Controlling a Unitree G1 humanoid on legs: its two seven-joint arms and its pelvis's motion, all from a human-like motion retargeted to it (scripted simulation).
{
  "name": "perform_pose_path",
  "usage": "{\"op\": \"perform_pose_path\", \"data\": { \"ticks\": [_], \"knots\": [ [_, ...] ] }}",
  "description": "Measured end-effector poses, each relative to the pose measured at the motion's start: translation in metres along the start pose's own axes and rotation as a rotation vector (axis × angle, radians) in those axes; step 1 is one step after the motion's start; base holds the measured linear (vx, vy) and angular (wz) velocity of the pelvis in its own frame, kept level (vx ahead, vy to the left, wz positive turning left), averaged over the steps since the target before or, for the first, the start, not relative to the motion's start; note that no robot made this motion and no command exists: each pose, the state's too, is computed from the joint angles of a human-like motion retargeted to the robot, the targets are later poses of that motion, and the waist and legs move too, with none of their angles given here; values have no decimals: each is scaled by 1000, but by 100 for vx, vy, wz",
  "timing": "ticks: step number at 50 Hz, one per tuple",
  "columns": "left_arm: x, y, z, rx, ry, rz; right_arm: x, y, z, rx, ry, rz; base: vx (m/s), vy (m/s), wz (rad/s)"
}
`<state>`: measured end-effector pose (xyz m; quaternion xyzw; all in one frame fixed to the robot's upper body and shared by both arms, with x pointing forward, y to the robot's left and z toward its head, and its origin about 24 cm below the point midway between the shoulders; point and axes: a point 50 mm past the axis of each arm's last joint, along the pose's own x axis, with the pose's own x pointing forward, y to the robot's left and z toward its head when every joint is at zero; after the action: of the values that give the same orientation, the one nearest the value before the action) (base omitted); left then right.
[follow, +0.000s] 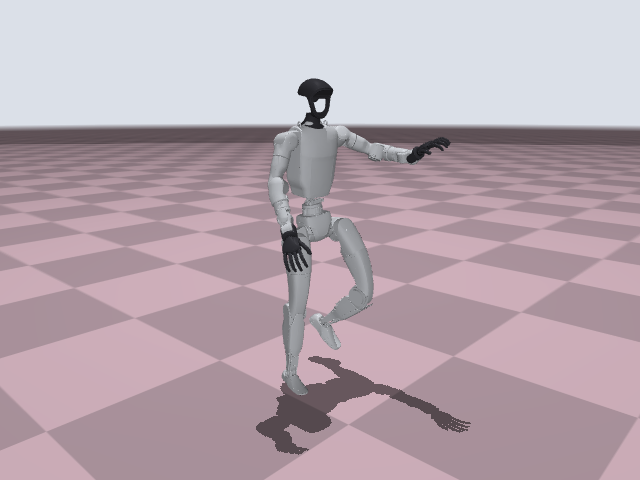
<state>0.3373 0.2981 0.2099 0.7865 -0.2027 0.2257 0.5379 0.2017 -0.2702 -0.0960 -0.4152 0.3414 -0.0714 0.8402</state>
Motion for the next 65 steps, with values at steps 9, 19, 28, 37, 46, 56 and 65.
{"op": "perform_pose_path", "data": {
  "ticks": [9,19,28,37,46,56,65],
  "knots": [
    [53,140,-33,112,80,542,10,-16,125,-30,-408,15,38,5,-38],
    [69,164,-30,53,112,626,3,2,147,-109,-493,105,45,16,12],
    [46,12,19,-18,113,18,-21,62,36,-221,-212,297,49,24,59],
    [-106,-134,57,195,68,-873,-64,95,-41,-167,-4,439,37,9,66],
    [-133,-142,84,91,34,-869,-82,94,-74,-132,88,443,38,-6,60],
    [-113,-132,72,32,22,-727,-59,72,-70,-193,121,347,50,-22,41],
    [-30,-58,32,-96,62,-237,-6,13,-16,-32,63,45,38,-16,4]
  ]
}}
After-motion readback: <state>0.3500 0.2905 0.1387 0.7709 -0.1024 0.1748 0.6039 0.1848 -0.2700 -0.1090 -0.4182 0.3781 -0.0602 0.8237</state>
